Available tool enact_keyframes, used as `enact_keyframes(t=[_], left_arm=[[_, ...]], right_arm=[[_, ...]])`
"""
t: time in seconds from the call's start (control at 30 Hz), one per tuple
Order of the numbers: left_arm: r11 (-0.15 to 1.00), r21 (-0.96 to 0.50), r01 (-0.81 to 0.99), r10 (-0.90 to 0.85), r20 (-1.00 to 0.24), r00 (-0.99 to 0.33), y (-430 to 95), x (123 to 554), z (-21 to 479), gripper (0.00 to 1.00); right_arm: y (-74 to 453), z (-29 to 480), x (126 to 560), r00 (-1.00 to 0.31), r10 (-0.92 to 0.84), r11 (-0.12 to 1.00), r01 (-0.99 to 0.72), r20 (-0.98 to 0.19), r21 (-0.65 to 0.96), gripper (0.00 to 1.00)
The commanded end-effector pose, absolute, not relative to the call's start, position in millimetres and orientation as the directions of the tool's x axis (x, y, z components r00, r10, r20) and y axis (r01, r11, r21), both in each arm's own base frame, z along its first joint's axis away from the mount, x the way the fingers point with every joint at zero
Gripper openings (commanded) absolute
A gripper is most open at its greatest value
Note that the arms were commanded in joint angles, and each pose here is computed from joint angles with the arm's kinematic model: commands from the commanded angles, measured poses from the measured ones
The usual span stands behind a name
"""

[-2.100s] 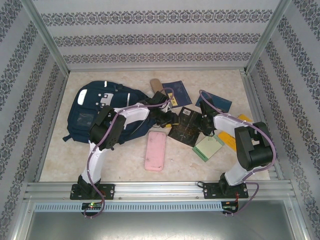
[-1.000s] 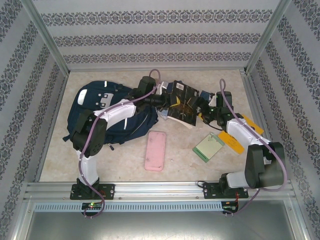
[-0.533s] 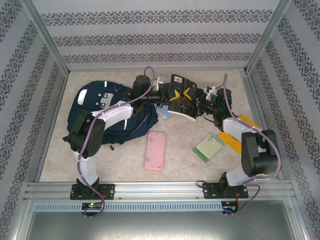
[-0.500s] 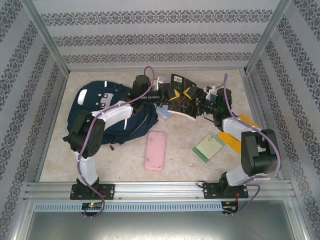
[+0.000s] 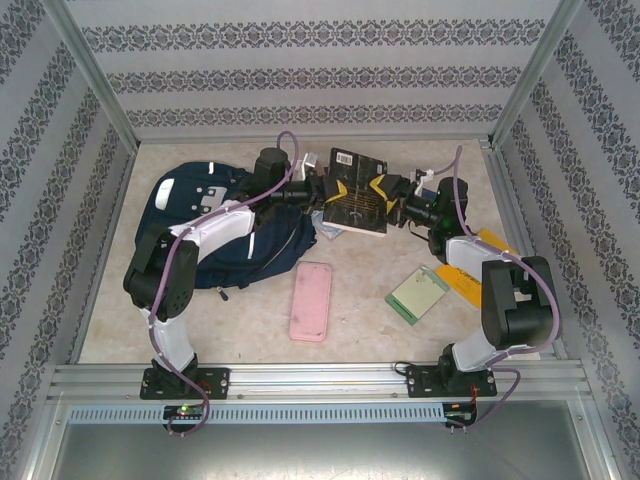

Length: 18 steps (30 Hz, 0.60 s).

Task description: Pack the student bag

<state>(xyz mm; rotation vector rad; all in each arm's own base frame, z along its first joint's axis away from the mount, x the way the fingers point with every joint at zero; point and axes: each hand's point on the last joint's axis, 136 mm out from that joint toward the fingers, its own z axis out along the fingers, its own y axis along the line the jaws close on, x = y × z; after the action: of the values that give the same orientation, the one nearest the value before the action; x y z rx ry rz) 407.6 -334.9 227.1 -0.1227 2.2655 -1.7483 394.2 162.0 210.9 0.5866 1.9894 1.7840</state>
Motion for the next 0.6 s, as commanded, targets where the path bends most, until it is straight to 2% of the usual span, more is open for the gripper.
enact_keyframes(t=[0.0, 0.27, 0.57], left_arm=[[0.246, -0.949, 0.196, -0.236, -0.255, -0.938, -321.3, 406.4, 255.2, 0.00], [0.154, -0.952, 0.264, -0.295, -0.300, -0.907, -325.8, 429.8, 313.3, 0.00], [0.120, -0.962, 0.243, -0.310, -0.269, -0.912, -327.8, 434.5, 313.0, 0.00]], right_arm=[[160.4, 230.8, 390.8, -0.837, 0.543, 0.085, -0.025, -0.067, 0.996, 0.74], [179.7, 211.0, 386.5, -0.856, 0.517, 0.080, 0.033, -0.013, 0.996, 0.89], [203.6, 226.9, 389.8, -0.882, 0.472, 0.037, 0.018, -0.002, 0.999, 0.90]])
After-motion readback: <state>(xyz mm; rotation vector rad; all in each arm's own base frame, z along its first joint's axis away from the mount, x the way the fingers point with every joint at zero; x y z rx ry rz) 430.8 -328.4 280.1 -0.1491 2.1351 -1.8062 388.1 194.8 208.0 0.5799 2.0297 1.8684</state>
